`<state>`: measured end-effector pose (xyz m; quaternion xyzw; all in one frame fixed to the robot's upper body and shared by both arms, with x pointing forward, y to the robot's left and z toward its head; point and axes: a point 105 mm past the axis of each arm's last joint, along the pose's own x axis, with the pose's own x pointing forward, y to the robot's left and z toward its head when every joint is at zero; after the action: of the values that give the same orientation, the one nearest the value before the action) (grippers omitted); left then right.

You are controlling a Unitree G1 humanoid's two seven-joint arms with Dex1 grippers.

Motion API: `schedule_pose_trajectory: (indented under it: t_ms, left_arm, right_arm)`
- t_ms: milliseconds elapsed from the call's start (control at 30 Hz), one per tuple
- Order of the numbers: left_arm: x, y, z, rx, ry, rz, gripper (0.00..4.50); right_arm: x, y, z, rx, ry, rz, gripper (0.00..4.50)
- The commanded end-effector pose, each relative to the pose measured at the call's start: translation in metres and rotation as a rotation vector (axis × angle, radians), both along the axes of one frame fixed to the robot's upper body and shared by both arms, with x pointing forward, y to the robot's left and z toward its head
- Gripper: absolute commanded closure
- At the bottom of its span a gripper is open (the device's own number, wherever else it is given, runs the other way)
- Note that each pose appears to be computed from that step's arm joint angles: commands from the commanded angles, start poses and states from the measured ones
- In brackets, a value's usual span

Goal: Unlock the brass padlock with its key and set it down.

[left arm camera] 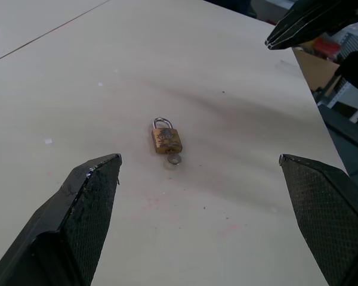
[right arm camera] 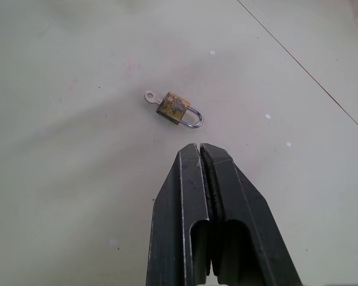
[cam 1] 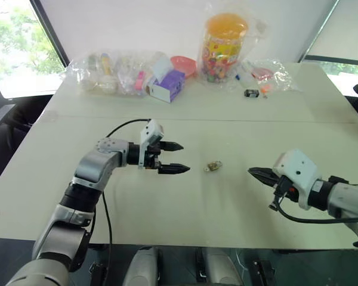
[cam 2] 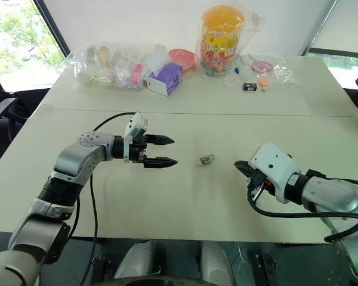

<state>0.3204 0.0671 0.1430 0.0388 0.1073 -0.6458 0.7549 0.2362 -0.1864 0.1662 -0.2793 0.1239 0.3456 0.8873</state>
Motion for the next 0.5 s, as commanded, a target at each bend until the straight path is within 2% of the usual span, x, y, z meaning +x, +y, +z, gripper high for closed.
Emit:
schedule_pose_trajectory:
  t_ms: [33, 500]
  left_arm:
    - [0.0007, 0.0004, 0.0149, -0.024, -0.042, -0.010, 0.07]
    - [0.0000, -0.0011, 0.0199, -0.028, -0.044, -0.015, 0.07]
  right_arm:
    - [0.0009, 0.0036, 0.0067, -0.006, -0.025, 0.024, 4.50]
    - [0.0049, 0.0082, 0.0046, -0.011, -0.014, 0.049, 4.50]
